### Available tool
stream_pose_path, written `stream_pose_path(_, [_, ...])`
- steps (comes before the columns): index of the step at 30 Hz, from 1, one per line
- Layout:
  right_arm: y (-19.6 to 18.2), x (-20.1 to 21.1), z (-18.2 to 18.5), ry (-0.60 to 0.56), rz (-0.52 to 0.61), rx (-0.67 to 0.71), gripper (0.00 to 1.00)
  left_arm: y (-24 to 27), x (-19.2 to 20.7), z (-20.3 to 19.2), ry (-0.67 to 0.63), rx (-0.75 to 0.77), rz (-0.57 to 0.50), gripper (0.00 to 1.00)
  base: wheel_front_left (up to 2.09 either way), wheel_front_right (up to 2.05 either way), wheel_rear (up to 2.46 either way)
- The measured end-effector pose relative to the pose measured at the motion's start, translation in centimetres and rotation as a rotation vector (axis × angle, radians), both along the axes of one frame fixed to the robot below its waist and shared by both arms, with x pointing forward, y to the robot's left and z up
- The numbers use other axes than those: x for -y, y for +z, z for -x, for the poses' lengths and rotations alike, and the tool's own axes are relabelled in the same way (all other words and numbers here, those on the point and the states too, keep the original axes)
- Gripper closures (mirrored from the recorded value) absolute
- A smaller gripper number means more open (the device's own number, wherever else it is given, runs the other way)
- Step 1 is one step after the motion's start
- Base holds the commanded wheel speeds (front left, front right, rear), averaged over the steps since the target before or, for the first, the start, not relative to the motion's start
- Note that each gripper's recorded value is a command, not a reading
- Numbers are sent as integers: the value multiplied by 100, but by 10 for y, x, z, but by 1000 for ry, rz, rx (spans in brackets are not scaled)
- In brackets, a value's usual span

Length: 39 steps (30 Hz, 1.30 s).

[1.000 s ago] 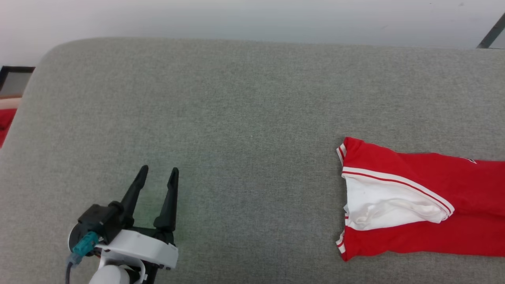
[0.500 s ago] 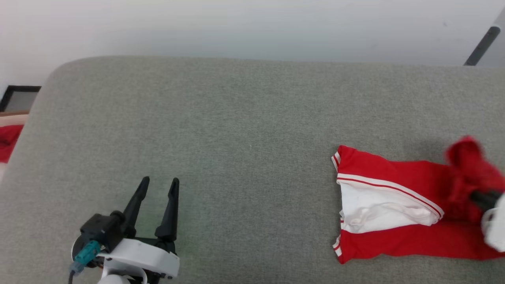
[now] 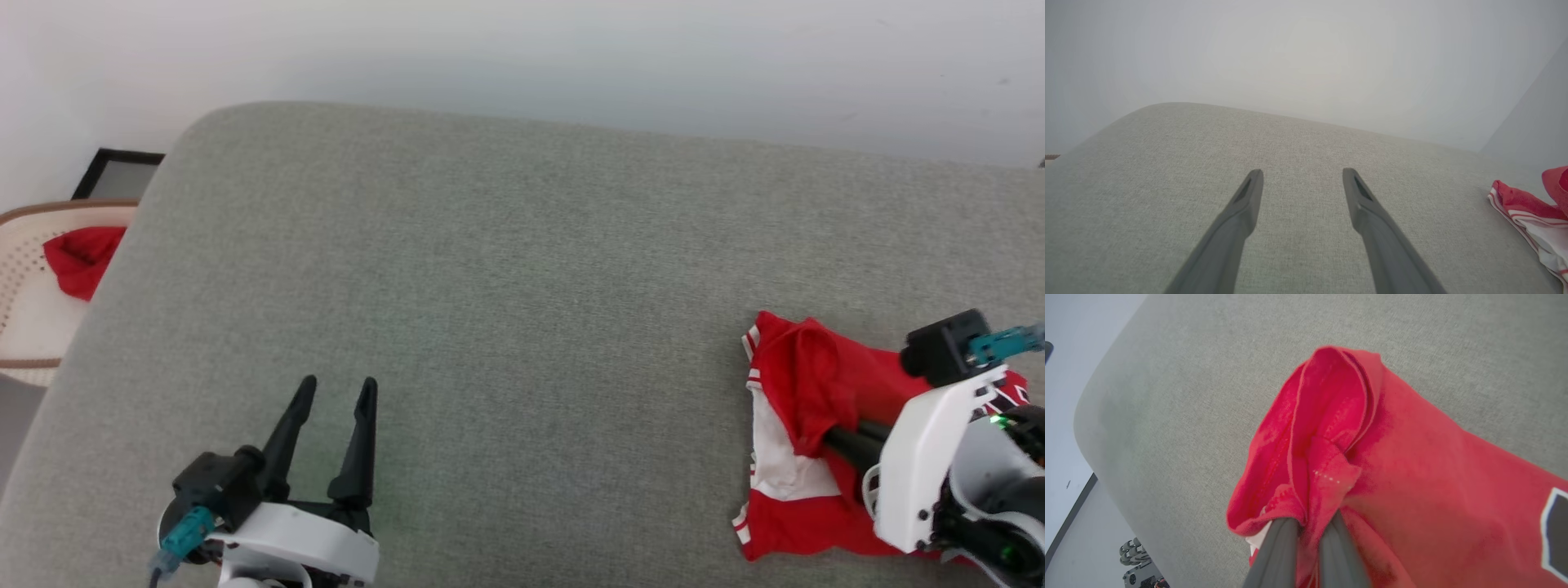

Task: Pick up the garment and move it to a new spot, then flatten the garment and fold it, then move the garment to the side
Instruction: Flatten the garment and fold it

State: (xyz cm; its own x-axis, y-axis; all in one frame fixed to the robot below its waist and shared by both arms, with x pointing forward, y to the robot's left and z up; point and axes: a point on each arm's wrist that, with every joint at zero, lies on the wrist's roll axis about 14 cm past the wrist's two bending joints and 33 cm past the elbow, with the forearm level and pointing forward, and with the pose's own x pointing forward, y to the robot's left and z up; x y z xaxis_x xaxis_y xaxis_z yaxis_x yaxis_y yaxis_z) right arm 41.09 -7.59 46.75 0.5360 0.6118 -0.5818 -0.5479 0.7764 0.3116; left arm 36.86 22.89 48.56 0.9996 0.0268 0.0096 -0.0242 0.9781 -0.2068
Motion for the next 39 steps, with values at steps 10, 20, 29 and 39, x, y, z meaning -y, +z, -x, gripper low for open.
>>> stream_pose_path(10, [-42,-10,3,4,29,-80,100,-4,0,7,14,-14,18,0,0,0,0])
stream_pose_path(20, [-23,-12,-1,-31,-46,-22,0,-3,5,7,-5,-9,18,0,0,0,0])
stream_pose_path(29, [16,41,-12,-189,-87,149,0,-2,21,2,-72,-5,17,0,0,0,0])
stream_pose_path(39, [32,105,-1,-368,-76,321,0,-7,38,0,-141,-22,17,0,0,0,0])
